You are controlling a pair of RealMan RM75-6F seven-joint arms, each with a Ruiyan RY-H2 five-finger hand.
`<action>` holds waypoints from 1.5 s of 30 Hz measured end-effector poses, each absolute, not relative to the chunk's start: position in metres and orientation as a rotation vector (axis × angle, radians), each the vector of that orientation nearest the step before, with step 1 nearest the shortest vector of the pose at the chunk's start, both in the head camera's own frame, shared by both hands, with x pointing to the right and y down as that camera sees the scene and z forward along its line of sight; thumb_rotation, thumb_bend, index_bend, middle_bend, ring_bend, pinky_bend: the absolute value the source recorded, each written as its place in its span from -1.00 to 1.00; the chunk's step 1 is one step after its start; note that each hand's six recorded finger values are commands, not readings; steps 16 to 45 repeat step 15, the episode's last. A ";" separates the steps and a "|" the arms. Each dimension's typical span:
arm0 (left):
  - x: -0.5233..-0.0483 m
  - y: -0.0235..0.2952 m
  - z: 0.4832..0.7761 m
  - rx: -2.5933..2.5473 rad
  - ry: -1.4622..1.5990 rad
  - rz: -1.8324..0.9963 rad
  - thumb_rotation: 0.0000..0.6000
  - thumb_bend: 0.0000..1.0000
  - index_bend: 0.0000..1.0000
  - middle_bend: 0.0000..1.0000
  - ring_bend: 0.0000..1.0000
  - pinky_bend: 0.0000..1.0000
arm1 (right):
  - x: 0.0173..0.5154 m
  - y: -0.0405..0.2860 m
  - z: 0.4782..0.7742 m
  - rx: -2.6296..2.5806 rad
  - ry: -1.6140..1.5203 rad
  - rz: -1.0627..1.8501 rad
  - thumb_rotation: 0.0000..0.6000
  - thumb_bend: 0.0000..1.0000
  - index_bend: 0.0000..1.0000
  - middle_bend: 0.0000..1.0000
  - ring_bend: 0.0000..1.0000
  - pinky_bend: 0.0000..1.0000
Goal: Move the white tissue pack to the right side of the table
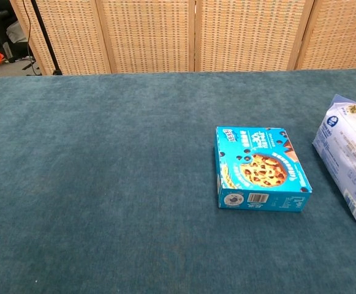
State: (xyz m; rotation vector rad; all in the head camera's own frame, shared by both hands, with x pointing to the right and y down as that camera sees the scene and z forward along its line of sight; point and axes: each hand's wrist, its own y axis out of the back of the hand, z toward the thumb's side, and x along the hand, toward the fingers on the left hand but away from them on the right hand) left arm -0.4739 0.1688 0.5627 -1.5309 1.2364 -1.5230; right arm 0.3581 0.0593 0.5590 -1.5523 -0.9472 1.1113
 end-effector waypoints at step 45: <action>-0.482 0.187 0.563 -1.488 1.225 -1.472 1.00 -1.00 -1.00 -1.00 -1.00 -1.00 | 0.425 0.149 0.577 -1.446 -1.084 1.372 1.00 -1.00 -1.00 -1.00 -1.00 -1.00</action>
